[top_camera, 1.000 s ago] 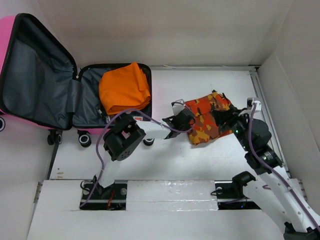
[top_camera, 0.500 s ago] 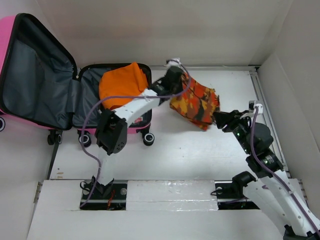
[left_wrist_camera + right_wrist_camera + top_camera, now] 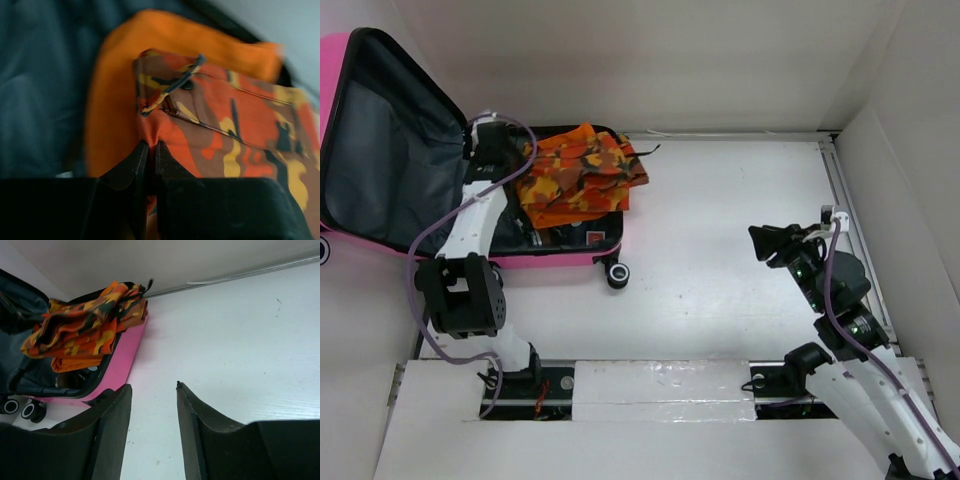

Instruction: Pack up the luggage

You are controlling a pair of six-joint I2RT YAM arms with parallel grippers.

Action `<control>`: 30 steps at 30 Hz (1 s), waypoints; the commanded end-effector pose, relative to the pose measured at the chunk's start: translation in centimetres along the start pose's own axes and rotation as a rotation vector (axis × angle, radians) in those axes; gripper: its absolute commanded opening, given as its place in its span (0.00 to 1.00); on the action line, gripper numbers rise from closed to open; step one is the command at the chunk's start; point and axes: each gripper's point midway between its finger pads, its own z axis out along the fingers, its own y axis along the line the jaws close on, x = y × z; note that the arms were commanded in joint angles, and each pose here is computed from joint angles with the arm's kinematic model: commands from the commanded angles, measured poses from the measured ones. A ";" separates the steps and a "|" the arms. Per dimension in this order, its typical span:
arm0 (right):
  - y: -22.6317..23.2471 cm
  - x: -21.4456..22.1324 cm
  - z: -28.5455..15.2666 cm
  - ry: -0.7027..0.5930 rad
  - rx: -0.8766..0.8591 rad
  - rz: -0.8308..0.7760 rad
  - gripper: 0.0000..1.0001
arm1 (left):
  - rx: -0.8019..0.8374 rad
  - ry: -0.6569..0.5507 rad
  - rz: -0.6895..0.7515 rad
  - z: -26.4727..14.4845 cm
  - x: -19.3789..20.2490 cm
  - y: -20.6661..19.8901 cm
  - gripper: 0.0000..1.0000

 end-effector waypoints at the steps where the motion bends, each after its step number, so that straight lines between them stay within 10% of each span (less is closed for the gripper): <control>1: 0.5 -0.4 -0.2 -0.020 -0.030 -0.015 0.47 | -0.036 -0.074 -0.069 0.5 -2.4 4.0 0.00; 21: 0.8 0.8 0.5 0.027 -0.051 -0.018 0.47 | -0.452 -0.139 -0.129 1.5 -4.2 16.5 0.00; 25: 0.8 0.8 0.5 0.027 -0.051 -0.018 0.47 | -0.481 -0.047 -0.164 2.9 -1.8 17.1 0.49; 30: 1.1 1.1 0.6 0.033 -0.075 -0.018 0.48 | -0.425 -0.210 -0.184 -1.6 -5.5 15.6 0.78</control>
